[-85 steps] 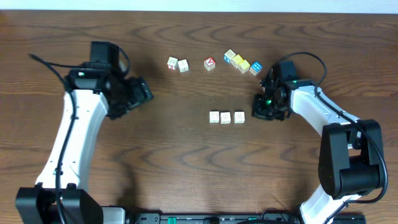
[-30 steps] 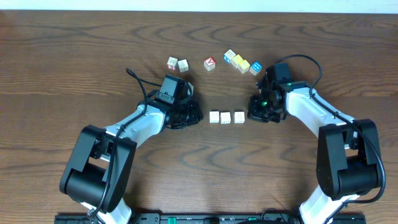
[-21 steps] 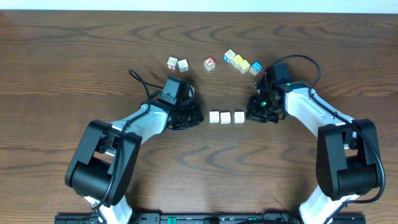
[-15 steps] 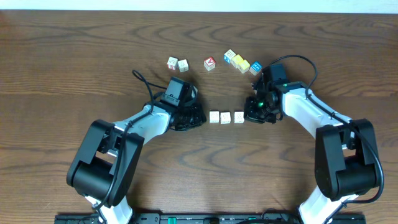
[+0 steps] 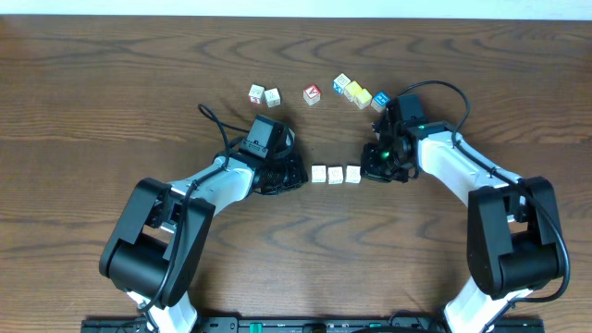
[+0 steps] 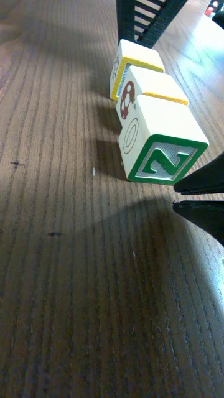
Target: Lift 3 blocks
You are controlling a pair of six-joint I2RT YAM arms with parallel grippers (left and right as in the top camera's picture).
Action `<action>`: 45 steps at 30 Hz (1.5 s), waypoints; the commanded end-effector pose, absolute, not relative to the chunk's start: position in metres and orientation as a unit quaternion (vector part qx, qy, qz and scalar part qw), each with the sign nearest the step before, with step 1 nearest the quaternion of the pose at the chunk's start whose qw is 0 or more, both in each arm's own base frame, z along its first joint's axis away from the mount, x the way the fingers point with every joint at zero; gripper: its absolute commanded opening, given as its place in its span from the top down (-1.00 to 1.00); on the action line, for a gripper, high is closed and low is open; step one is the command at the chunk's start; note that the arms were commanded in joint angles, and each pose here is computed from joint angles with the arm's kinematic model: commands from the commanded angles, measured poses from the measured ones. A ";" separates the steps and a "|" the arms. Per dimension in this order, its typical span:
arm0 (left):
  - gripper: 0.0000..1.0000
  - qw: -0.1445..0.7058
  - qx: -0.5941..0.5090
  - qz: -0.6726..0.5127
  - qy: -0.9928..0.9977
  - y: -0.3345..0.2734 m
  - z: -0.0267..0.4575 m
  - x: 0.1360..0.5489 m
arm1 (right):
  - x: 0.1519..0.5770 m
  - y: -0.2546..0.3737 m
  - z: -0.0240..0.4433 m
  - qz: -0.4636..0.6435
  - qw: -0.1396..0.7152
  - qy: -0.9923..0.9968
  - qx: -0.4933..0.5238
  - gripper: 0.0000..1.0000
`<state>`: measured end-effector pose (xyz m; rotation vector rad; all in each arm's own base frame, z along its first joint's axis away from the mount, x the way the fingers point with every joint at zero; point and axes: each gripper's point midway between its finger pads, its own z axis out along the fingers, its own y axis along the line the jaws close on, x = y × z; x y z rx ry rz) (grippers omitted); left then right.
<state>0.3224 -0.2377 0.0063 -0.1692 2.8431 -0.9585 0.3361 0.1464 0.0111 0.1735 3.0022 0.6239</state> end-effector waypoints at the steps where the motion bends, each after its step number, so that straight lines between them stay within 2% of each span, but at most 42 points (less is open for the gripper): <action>1: 0.85 0.063 -0.059 -0.315 0.945 -0.237 0.002 0.320 | 0.332 0.157 0.010 0.208 0.030 0.976 0.050 0.98; 19: 0.85 0.066 -0.050 -0.315 0.946 -0.237 0.002 0.320 | 0.338 0.157 0.012 0.207 0.053 0.977 -0.005 0.98; 45: 0.86 0.056 -0.017 -0.348 0.936 -0.250 0.010 0.313 | 0.338 0.162 0.014 0.219 0.051 0.974 -0.003 0.97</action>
